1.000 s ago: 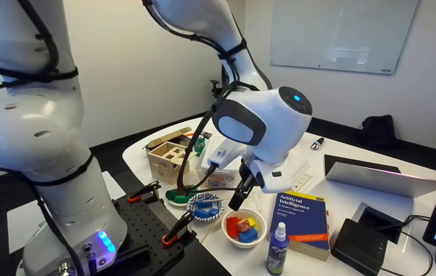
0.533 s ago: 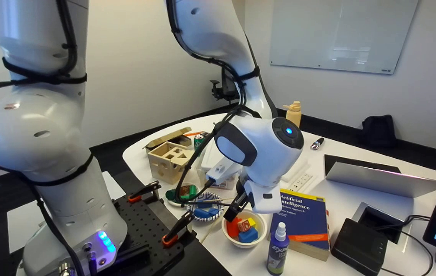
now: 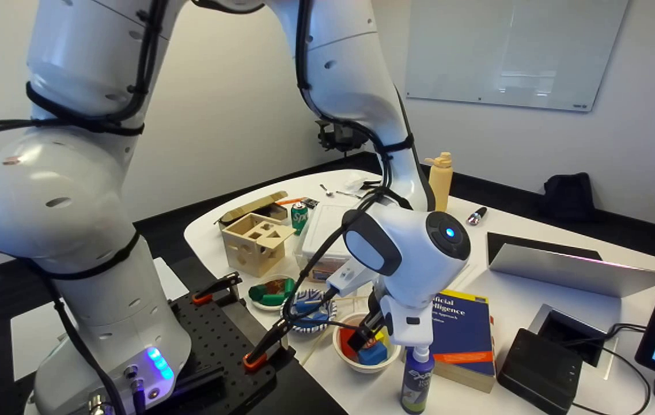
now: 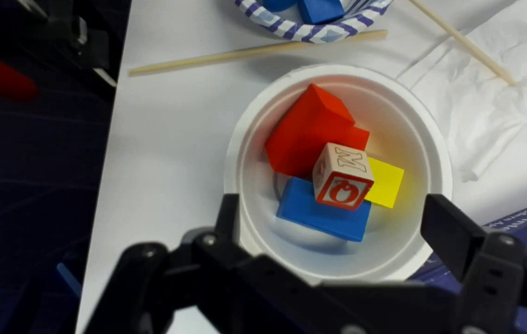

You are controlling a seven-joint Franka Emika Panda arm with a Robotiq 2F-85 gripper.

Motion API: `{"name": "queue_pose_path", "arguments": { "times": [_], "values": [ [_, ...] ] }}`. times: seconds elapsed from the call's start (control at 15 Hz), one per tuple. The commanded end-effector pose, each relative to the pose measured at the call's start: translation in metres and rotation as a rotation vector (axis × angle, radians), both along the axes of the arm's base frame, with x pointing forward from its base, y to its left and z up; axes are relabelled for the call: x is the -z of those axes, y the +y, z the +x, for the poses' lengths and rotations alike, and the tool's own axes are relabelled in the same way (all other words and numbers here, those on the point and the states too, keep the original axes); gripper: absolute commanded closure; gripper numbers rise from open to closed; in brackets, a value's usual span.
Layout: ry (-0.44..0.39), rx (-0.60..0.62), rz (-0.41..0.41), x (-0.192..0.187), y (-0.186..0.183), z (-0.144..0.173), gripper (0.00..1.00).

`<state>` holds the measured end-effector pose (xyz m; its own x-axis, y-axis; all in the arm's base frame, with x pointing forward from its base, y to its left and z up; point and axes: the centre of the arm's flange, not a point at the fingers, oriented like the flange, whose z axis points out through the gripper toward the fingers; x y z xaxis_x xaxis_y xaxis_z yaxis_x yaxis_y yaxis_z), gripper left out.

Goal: Put the cube in the bowl into the box

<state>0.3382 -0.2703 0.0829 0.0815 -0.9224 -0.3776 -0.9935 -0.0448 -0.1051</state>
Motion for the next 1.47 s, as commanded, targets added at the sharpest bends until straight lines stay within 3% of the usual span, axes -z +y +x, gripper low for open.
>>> {"name": "queue_pose_path", "arguments": {
  "times": [0.0, 0.8, 1.4],
  "values": [
    [-0.01, 0.023, -0.006, 0.024, -0.006, 0.012, 0.0],
    [-0.01, 0.055, 0.004, 0.05, -0.001, 0.03, 0.0],
    [0.006, 0.065, 0.026, 0.065, 0.006, 0.027, 0.0]
  ]
}}
